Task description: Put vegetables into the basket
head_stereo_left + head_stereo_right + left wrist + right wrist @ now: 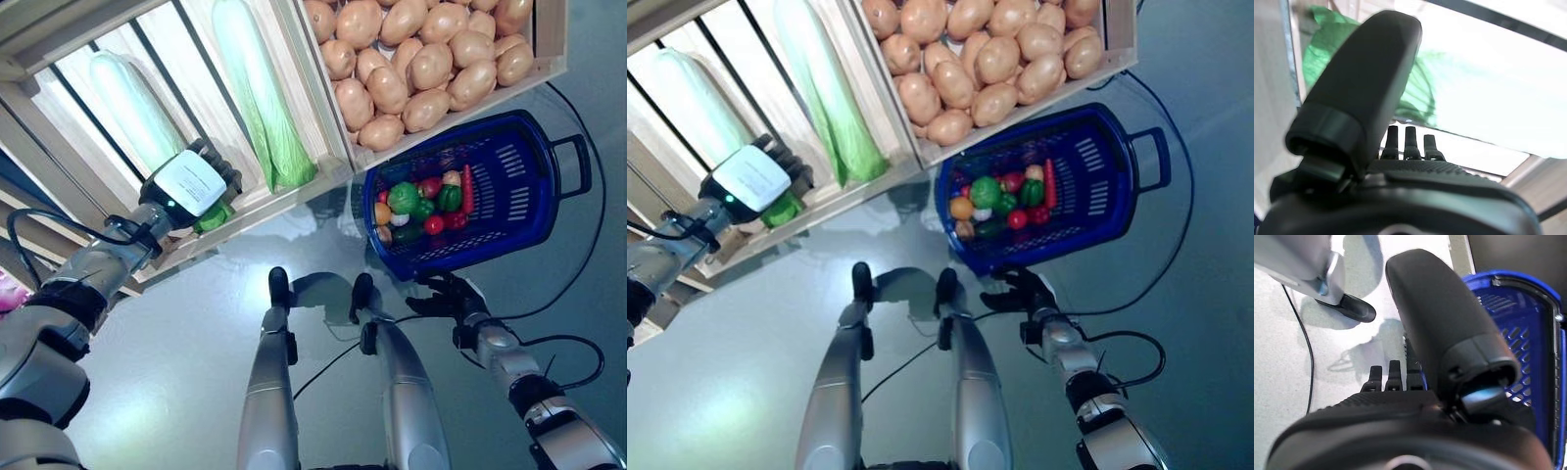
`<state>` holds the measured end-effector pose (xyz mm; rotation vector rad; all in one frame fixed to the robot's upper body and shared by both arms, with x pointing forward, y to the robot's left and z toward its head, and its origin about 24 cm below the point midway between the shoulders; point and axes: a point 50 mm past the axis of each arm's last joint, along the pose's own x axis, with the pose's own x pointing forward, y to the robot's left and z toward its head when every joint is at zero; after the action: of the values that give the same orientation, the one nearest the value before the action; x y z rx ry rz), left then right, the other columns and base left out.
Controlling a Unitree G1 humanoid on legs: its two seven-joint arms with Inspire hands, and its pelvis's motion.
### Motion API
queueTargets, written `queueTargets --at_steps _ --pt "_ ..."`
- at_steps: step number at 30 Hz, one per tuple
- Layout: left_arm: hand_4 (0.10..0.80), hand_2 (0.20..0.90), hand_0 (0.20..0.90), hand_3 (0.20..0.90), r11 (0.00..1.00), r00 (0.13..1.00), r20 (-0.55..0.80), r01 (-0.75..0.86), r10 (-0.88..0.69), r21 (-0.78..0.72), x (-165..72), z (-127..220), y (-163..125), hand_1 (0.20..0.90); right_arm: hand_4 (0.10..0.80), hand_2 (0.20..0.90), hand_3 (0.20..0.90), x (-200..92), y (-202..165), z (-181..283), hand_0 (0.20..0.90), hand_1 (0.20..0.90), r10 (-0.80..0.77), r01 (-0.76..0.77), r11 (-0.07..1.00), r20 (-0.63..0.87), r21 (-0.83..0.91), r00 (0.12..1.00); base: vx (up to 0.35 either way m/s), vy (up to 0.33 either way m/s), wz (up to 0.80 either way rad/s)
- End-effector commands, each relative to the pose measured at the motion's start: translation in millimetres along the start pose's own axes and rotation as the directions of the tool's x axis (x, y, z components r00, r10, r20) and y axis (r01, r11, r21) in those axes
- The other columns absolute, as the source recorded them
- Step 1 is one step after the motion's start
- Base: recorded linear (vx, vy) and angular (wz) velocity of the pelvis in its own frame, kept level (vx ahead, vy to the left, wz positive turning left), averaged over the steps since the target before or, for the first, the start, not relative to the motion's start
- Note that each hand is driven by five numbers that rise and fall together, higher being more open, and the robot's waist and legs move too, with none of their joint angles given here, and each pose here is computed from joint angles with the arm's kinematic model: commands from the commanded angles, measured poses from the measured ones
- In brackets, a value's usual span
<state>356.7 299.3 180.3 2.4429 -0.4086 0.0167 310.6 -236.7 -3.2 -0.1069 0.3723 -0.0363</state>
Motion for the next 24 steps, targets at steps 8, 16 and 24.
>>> queueTargets --at_steps 8,16,24 --pt "0.400 0.300 0.300 0.300 0.994 0.987 -0.121 -0.104 0.107 0.033 7.6 -25.0 19.9 0.300 0.800 0.900 0.900 -7.0 -32.8 14.7 0.900 0.900 -0.133 0.130 0.991 0.080 0.032 0.988 0.000 0.000 0.00" --pt "0.400 0.300 0.300 0.300 0.992 0.985 -0.123 -0.112 0.117 0.052 9.3 -26.1 23.4 0.300 0.800 0.900 0.900 -7.1 -33.2 17.8 0.900 0.900 -0.133 0.131 0.991 0.088 0.030 0.987 0.000 0.000 0.00" --pt "0.400 0.300 0.300 0.300 0.954 0.910 -0.323 -0.294 0.260 -0.059 1.8 -42.9 28.3 0.300 0.800 0.900 0.900 -8.9 -32.5 12.7 0.900 0.900 -0.132 0.128 0.991 0.083 0.041 0.988 0.003 -0.004 0.00"
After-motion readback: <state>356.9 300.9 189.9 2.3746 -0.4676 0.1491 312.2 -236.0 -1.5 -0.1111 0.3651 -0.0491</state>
